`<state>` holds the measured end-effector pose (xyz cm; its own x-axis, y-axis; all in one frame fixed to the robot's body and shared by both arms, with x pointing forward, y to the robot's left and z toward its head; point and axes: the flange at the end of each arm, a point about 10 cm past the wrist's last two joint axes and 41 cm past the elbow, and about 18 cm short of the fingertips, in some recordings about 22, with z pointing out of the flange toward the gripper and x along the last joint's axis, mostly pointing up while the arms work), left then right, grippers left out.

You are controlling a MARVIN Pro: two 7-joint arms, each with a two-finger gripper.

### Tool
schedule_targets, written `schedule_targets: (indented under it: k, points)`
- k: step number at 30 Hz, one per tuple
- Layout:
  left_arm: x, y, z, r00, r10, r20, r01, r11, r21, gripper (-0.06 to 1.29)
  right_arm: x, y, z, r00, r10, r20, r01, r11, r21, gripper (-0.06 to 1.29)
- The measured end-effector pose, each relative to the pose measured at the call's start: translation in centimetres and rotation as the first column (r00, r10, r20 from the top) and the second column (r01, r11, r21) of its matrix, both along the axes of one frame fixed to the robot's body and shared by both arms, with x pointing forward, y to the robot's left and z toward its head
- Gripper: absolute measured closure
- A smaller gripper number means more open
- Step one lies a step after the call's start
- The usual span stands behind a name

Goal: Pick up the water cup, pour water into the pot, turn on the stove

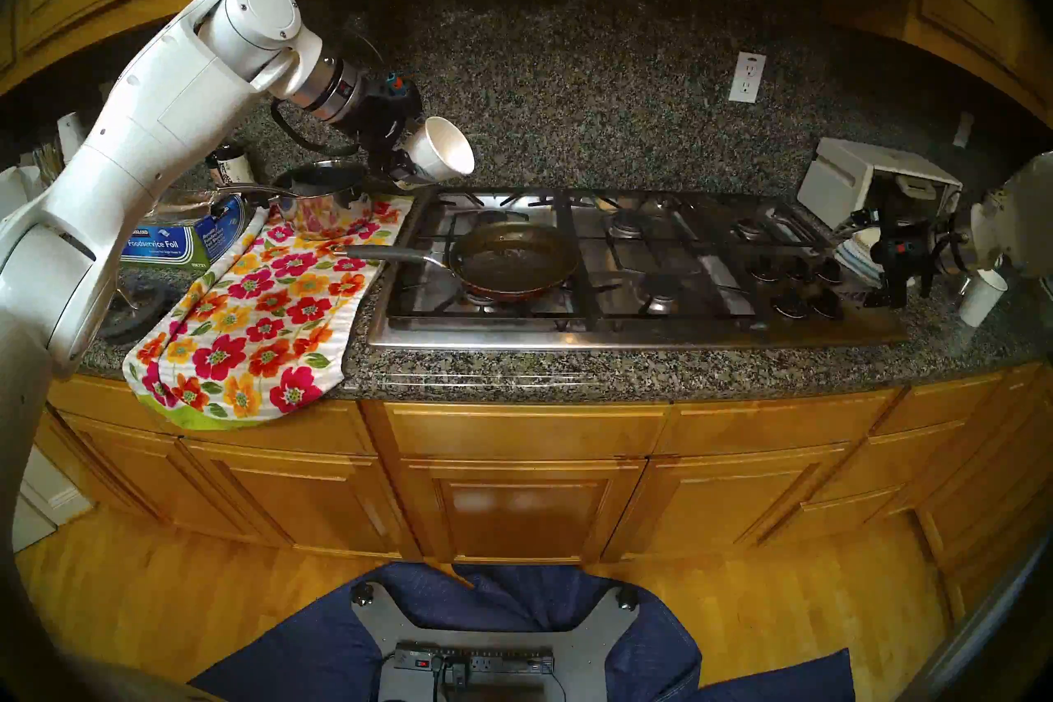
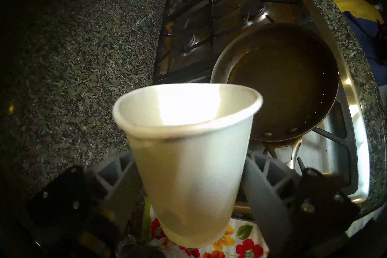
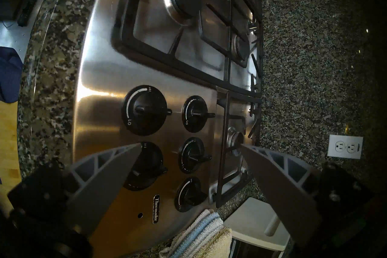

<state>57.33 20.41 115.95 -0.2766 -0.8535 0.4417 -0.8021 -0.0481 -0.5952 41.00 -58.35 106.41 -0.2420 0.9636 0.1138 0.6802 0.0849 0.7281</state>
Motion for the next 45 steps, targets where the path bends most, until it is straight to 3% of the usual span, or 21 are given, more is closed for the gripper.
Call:
schedule_targets:
  k: [23, 29, 45]
  points:
    - [0.3, 5.1, -1.5, 0.991, 0.135, -0.014, -0.136, 0.981, -0.14, 0.37, 0.0, 0.0, 0.0, 1.0, 0.0, 0.0, 0.0, 1.0, 0.0, -0.01]
    - [0.2, 6.5, -2.3, 0.986, 0.165, -0.02, -0.166, 0.968, -0.186, 0.37, 0.0, 0.0, 0.0, 1.0, 0.0, 0.0, 0.0, 1.0, 0.0, -0.01]
    - [0.1, 10.7, -6.3, 0.967, 0.254, -0.014, -0.245, 0.912, -0.329, 0.37, 0.0, 0.0, 0.0, 1.0, 0.0, 0.0, 0.0, 1.0, 0.0, -0.01]
